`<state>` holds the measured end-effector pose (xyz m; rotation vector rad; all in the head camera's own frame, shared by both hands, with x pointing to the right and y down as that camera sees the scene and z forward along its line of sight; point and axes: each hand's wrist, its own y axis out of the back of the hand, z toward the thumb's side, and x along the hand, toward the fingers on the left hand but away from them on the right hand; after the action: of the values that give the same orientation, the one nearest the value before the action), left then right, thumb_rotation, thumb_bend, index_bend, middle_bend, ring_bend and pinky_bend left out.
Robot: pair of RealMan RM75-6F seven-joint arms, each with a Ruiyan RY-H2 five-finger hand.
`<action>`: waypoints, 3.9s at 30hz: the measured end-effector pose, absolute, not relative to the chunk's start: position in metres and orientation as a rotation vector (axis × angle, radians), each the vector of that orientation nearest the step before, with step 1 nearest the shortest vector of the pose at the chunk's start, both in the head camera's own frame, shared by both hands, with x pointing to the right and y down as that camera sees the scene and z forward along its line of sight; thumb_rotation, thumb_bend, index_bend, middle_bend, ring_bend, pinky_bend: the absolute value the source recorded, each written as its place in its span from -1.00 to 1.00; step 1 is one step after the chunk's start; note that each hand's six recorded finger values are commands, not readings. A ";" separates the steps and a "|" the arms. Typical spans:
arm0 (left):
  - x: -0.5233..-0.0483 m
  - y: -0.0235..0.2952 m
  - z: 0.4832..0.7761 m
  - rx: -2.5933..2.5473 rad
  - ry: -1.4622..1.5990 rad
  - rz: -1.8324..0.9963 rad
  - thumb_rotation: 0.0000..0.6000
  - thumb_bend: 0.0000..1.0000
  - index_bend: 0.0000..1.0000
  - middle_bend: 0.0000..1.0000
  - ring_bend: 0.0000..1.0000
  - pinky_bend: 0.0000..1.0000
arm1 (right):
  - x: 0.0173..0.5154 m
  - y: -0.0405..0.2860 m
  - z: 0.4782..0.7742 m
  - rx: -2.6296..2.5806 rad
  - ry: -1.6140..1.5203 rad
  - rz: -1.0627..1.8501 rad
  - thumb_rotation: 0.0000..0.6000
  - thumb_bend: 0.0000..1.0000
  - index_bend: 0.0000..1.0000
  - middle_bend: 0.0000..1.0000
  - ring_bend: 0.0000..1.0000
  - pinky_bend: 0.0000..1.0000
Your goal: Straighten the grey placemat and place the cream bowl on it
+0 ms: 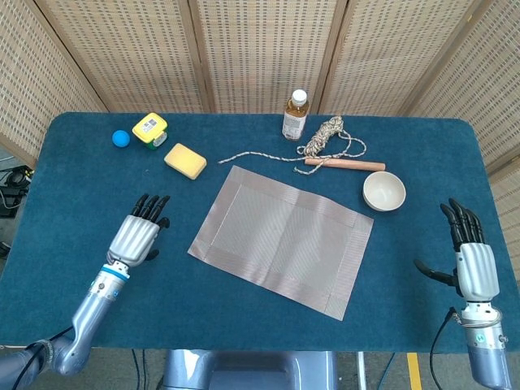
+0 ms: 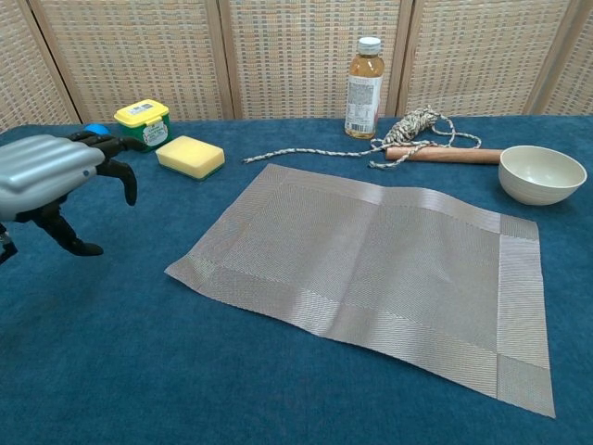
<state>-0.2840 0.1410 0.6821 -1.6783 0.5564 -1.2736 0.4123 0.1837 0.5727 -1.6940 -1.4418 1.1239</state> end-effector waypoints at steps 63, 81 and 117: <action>-0.198 0.190 0.707 -1.831 0.374 -1.075 1.00 0.05 0.31 -1.00 -1.00 -1.00 | 0.411 0.183 0.565 -1.752 -1.502 1.066 1.00 -0.48 -0.97 -1.00 -1.00 -1.00; -0.207 0.271 0.676 -1.933 0.237 -1.002 1.00 0.05 0.31 -1.00 -1.00 -1.00 | 0.408 0.184 0.565 -1.753 -1.488 1.064 1.00 -0.48 -0.97 -1.00 -1.00 -1.00; -0.221 0.293 0.662 -1.963 0.198 -1.011 1.00 -0.61 -0.55 -1.00 -1.00 -1.00 | 0.401 0.188 0.570 -1.770 -1.453 1.080 1.00 -0.49 -0.97 -1.00 -1.00 -1.00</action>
<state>-0.2207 0.2925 0.6624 -1.9626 0.1982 -1.0114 0.4009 0.1880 0.5702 -1.7698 -1.4528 1.0798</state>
